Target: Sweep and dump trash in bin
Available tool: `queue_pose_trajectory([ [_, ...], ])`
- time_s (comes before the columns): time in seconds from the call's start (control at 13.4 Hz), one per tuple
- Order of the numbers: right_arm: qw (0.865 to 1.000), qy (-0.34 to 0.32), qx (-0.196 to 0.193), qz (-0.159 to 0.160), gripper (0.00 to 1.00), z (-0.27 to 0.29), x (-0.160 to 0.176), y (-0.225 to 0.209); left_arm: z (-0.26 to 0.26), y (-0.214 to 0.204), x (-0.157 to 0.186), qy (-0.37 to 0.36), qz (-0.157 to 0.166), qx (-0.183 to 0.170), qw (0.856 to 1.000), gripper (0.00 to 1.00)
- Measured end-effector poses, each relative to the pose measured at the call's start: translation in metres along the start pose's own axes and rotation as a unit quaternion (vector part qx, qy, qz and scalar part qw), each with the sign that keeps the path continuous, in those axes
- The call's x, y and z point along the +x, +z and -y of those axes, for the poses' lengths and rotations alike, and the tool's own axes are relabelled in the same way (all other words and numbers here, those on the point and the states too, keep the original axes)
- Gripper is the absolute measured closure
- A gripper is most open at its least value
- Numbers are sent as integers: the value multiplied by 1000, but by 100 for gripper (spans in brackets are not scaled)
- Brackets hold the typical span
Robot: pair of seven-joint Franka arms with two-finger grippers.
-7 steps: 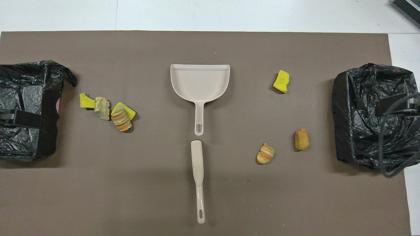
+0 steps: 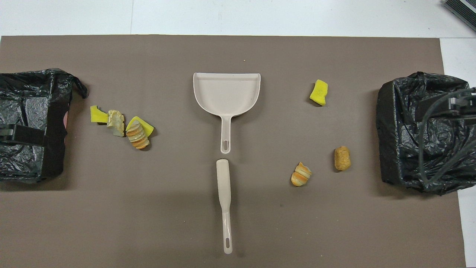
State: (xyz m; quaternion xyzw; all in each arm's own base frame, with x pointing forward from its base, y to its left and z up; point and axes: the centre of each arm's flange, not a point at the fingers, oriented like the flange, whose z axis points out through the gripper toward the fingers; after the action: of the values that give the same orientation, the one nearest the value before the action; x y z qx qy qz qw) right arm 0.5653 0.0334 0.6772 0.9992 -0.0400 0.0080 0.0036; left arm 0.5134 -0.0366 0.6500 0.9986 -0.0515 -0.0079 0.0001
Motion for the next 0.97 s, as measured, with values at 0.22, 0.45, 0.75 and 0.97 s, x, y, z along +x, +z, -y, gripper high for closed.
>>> queue_pose_trajectory([
  [0.22,1000,-6,-3,7,0,9,-8,5,-32,25,0,27,14,1,1000,0],
  [0.45,1000,-2,-9,14,0,5,-24,13,-105,64,-19,54,23,8,998,0],
  [0.75,1000,0,-15,14,0,4,-40,20,-213,105,-69,69,17,18,997,0],
  [0.97,1000,4,-15,14,0,-1,-40,21,-278,156,-100,69,6,16,997,0],
])
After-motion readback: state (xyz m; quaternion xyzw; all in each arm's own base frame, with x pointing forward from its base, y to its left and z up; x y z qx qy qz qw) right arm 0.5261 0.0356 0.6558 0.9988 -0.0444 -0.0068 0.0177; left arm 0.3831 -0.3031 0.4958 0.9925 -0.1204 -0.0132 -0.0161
